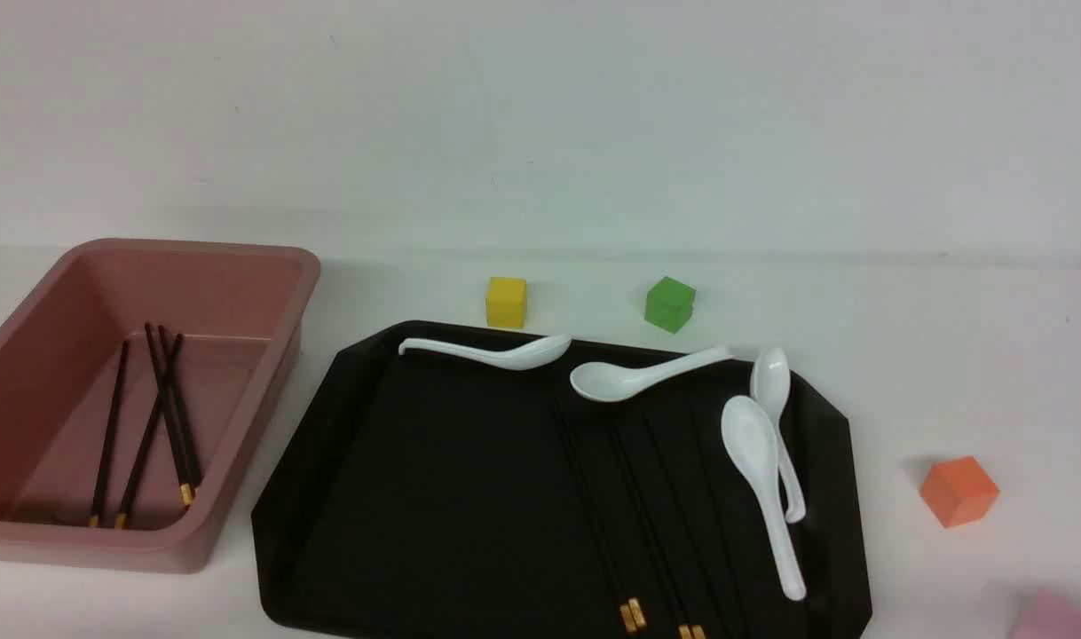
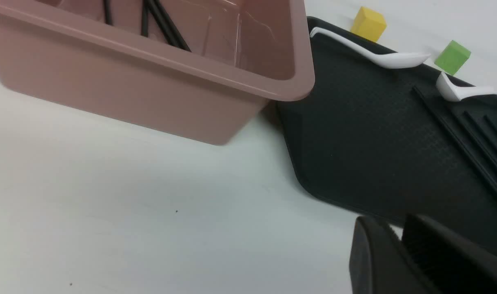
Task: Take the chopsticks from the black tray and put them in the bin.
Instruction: Use the left arm to grab a pair of chopsticks
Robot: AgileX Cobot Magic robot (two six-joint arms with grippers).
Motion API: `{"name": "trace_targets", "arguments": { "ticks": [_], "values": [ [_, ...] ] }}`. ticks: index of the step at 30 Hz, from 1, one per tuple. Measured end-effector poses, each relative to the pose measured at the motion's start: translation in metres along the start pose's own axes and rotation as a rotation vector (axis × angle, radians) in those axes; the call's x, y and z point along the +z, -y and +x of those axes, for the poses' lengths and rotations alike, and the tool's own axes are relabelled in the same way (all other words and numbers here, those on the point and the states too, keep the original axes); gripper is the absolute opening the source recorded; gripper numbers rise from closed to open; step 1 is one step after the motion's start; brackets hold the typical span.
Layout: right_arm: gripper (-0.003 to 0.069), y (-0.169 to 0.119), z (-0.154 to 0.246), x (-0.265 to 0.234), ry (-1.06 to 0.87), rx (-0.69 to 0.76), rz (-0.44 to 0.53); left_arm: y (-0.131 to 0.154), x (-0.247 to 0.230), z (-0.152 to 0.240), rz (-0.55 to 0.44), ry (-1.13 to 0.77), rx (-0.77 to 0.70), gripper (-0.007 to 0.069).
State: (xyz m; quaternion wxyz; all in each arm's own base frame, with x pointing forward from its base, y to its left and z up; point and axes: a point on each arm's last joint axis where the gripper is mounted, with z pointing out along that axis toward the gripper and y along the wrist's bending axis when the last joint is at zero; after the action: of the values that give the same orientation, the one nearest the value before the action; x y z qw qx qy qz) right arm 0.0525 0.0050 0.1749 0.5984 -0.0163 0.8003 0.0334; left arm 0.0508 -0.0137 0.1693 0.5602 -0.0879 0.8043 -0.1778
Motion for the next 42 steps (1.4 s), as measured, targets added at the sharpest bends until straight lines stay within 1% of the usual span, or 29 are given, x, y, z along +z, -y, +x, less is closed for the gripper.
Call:
{"name": "trace_targets", "arguments": {
  "ticks": [27,29,32,33,35,36,38,40,42],
  "values": [
    [0.0239,0.000,0.000,0.000,0.000,0.000,0.000,0.000,0.000,0.000,0.004,0.000,-0.014,0.0142],
    [0.0239,0.000,0.000,0.000,0.000,0.000,0.000,0.002,0.000,-0.001,0.025,0.013,-0.091,0.0144],
    [0.0239,0.000,0.000,0.000,0.000,0.000,0.000,0.007,0.000,-0.004,0.087,0.034,-0.331,0.0146],
    [0.0239,0.000,0.000,0.000,0.000,0.000,0.000,0.010,-0.001,-0.006,0.125,0.037,-0.480,0.0146],
    [0.0239,0.000,0.000,0.000,0.000,0.000,0.000,0.014,-0.001,-0.008,0.179,0.033,-0.685,0.0147],
    [0.0239,0.000,0.000,0.000,0.000,0.000,0.000,0.015,-0.002,-0.009,0.198,0.028,-0.762,0.0148],
    [0.0239,0.000,0.000,0.000,0.000,0.000,0.000,0.019,-0.003,-0.011,0.259,0.010,-0.999,0.0150],
    [0.0239,0.000,0.000,0.000,0.000,0.000,0.000,0.021,-0.004,-0.014,0.295,0.011,-1.122,0.0153],
    [0.0239,0.000,0.000,0.000,0.000,0.000,0.000,0.020,-0.004,-0.017,0.310,0.032,-1.175,0.0156]
  ]
}}
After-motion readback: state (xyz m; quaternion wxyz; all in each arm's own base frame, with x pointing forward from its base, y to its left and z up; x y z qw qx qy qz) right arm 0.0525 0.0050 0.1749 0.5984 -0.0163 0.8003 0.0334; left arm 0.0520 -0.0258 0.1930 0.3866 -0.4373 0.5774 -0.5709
